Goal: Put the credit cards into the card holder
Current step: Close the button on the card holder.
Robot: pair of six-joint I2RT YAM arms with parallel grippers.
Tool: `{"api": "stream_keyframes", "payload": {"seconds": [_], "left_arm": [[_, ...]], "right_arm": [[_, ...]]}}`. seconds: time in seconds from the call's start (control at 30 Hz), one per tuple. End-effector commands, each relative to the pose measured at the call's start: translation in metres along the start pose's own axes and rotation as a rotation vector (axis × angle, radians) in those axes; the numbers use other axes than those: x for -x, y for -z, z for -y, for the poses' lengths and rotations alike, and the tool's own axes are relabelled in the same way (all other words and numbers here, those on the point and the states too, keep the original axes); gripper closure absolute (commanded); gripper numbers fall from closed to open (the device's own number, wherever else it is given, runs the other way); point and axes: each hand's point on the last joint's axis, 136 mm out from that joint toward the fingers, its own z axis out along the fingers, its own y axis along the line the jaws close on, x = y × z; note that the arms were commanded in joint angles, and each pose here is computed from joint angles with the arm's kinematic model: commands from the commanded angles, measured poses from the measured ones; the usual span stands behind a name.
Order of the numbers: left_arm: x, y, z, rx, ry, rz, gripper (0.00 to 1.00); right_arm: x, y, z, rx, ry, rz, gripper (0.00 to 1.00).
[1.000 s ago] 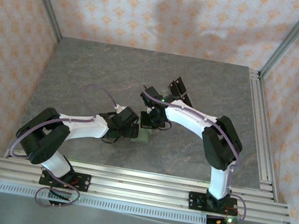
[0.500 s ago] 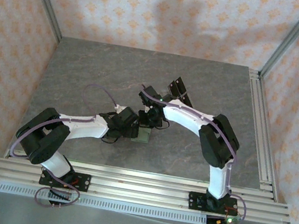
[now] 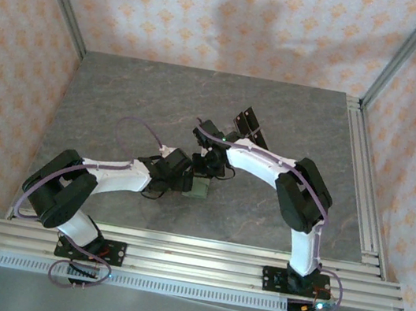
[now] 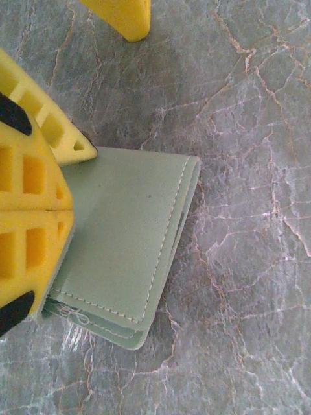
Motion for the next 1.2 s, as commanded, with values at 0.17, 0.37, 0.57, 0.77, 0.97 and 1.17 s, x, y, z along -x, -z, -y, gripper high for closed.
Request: {"api": "stream_keyframes", "payload": {"seconds": [0.17,0.37,0.57,0.77,0.97,1.17], "left_arm": [[-0.026,-0.015,0.001,-0.014,-0.028,-0.093,0.05],[-0.026,-0.015,0.001,-0.013,-0.028,-0.093,0.05],[-0.027,-0.015,0.0,-0.011,-0.029,-0.093,0.05],[-0.027,-0.015,0.0,-0.008,-0.027,-0.093,0.05],[-0.027,-0.016,-0.001,-0.005,-0.026,-0.095,0.05],[-0.026,-0.015,-0.001,-0.001,-0.025,-0.095,0.05]], "right_arm": [[-0.008,-0.016,0.006,-0.008,-0.016,-0.026,1.0],[-0.012,-0.021,0.01,-0.015,-0.02,-0.036,1.0],[-0.02,-0.025,0.016,-0.02,-0.03,-0.05,1.0],[-0.029,-0.027,0.023,-0.023,-0.038,-0.048,1.0],[-0.038,-0.031,0.034,-0.023,-0.03,0.007,1.0],[-0.046,-0.039,0.043,-0.024,-0.034,0.039,1.0]]}}
